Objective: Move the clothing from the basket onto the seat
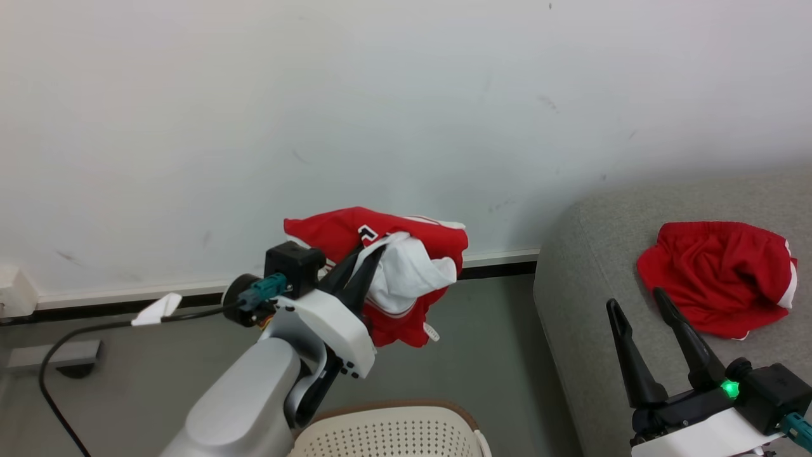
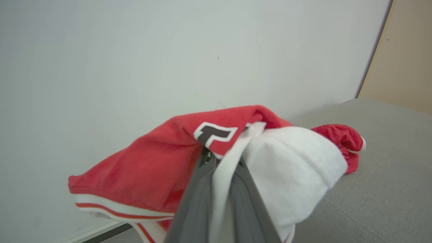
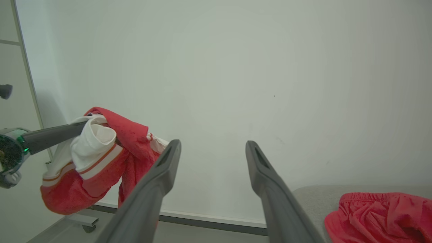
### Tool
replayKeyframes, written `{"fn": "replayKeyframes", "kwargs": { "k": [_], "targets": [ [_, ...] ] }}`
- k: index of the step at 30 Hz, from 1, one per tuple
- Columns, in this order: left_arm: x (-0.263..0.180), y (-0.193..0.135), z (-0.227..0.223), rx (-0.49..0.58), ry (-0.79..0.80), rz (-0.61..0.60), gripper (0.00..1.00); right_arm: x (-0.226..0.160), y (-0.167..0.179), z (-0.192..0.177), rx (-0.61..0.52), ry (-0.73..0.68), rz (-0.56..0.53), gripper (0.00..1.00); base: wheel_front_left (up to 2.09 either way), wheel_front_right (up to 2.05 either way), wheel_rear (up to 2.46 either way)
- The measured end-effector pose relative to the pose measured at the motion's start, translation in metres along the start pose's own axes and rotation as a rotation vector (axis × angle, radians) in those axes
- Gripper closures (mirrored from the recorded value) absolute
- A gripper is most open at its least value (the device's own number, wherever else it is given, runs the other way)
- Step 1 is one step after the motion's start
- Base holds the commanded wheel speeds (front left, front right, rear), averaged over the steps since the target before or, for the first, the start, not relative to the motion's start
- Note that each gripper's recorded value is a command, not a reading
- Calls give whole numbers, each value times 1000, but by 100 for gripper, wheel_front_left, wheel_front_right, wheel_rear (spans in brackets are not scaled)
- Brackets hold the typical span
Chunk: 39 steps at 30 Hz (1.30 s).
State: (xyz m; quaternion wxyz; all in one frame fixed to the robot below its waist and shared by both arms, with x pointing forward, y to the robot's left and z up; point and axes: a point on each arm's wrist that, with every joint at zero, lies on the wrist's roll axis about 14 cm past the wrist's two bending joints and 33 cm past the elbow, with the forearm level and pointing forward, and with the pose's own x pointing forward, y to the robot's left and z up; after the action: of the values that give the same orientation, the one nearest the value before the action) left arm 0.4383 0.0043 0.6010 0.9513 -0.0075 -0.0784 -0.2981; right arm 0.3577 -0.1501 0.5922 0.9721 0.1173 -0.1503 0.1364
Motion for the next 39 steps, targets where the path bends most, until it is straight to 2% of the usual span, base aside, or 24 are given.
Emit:
{"fn": "replayKeyframes", "kwargs": {
  "k": [4,16,33,39],
  "targets": [
    [-2,-3,18,-6,-36,-5,100,0,4,-2,13,5,11,0,0,0,0],
    [-11,-10,29,-12,-50,-13,100,1,22,-19,43,51,56,0,0,0,0],
    [-25,-47,40,-54,-84,-90,100,28,96,-87,160,269,248,0,0,0,0],
    [-35,-67,39,-66,-80,-134,100,38,113,-106,157,344,305,0,0,0,0]
  ]
}}
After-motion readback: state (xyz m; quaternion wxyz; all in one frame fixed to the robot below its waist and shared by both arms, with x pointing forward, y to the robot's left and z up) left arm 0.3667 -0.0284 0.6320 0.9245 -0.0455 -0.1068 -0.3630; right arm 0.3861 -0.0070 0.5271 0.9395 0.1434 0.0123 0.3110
